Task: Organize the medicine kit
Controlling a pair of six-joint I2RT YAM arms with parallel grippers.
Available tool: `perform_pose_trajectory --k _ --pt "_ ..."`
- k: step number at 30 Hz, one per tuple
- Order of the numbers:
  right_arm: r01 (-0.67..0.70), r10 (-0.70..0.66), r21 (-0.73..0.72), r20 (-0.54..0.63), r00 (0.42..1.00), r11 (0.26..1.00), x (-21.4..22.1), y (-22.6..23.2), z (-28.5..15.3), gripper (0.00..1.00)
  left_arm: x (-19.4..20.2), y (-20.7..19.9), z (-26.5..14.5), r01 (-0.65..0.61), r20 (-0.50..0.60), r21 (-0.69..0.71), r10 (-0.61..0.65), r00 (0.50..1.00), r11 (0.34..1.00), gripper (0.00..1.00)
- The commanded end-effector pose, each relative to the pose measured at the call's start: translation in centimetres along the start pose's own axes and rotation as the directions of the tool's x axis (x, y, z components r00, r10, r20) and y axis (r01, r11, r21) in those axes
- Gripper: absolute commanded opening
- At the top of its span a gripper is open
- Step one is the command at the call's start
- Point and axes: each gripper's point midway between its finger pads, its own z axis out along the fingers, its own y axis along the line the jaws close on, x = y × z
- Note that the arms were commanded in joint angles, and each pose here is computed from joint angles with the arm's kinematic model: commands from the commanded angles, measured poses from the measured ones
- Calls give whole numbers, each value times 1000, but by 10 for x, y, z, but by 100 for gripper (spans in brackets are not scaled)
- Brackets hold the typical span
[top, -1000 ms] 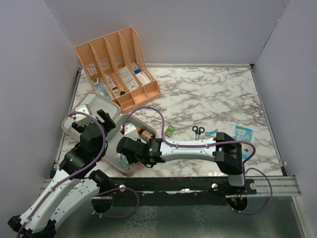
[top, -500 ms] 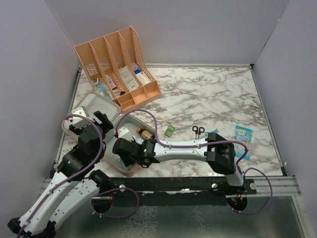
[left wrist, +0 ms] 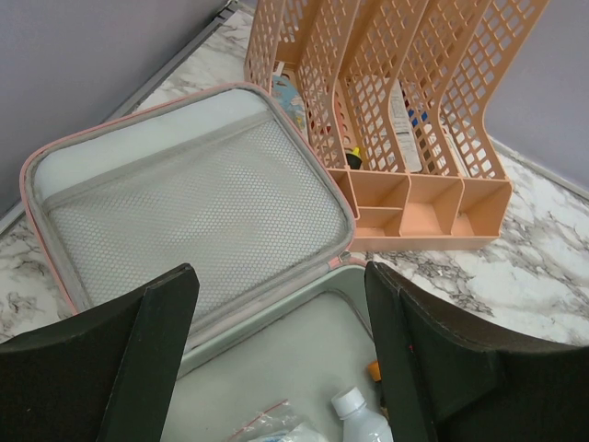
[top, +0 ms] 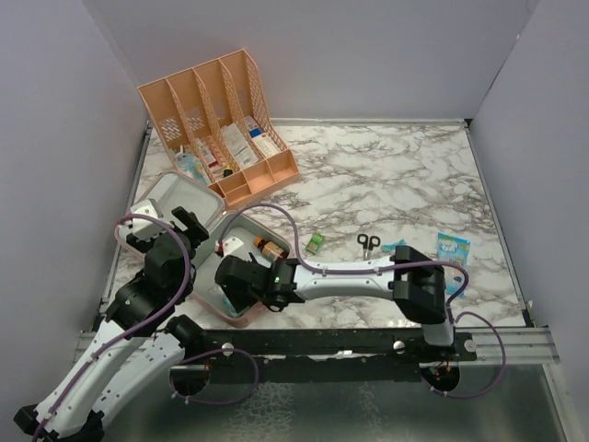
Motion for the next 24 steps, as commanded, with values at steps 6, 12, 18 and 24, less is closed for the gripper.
perform_pose_trajectory --k 6,12,18,24 --pt "-250 241 5 243 940 968 -69 -59 -62 57 4 -2 3 -14 -9 -10 14 1000 1000 77" --pt "-524 453 233 297 841 819 -44 -175 -72 53 16 -17 8 -57 -53 47 60 997 997 78" --pt "-631 530 366 345 774 684 -22 -248 -84 51 23 -28 12 -110 -66 94 117 991 989 79" --pt "-406 308 379 294 905 831 -37 -284 -79 53 30 -35 15 -143 -73 125 153 986 982 79"
